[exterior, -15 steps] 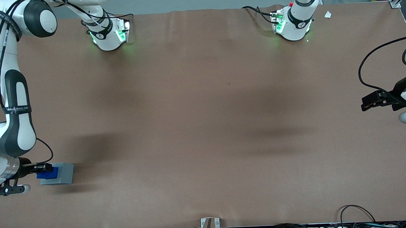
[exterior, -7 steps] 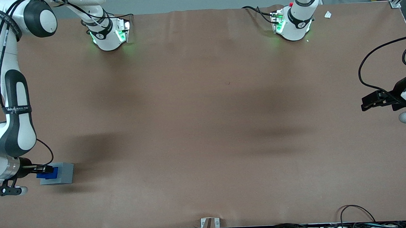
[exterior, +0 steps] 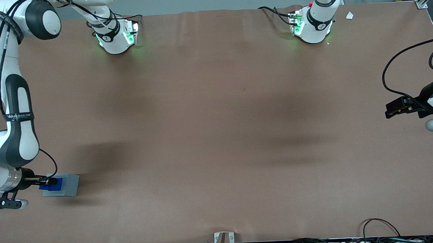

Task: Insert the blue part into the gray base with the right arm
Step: 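Lower the blue block into the gray base's recess, then open the right gripper to release the blue block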

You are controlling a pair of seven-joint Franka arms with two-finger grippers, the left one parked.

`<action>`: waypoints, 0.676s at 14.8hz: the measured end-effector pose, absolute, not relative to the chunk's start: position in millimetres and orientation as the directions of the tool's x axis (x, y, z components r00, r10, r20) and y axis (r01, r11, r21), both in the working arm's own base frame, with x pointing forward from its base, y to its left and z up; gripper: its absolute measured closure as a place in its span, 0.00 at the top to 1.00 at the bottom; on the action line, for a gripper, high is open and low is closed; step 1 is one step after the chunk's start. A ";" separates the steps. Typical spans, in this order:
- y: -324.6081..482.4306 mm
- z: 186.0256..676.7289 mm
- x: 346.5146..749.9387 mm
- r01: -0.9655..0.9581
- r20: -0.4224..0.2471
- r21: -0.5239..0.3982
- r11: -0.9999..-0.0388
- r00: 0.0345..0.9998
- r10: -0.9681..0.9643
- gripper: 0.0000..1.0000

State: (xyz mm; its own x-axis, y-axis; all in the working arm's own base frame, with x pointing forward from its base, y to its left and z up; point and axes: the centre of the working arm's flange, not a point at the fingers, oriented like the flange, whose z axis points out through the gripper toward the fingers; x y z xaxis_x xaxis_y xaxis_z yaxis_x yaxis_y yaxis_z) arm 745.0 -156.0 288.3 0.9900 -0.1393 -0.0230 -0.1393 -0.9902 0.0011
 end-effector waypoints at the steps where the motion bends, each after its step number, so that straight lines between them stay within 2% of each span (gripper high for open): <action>1: -155.9 288.3 745.0 -0.141 -0.023 0.001 -0.990 0.990 -0.141 0.51; 3: -155.7 288.3 745.1 -0.145 -0.022 0.001 -0.989 0.989 -0.145 0.51; 5: -156.6 286.1 748.5 -0.154 0.011 0.004 -0.988 0.988 -0.154 0.66; 8: -158.2 284.8 752.3 -0.156 0.047 0.006 -0.988 0.987 -0.156 0.95; 10: -156.0 290.2 754.8 -0.153 0.061 0.006 -0.988 0.986 -0.152 1.00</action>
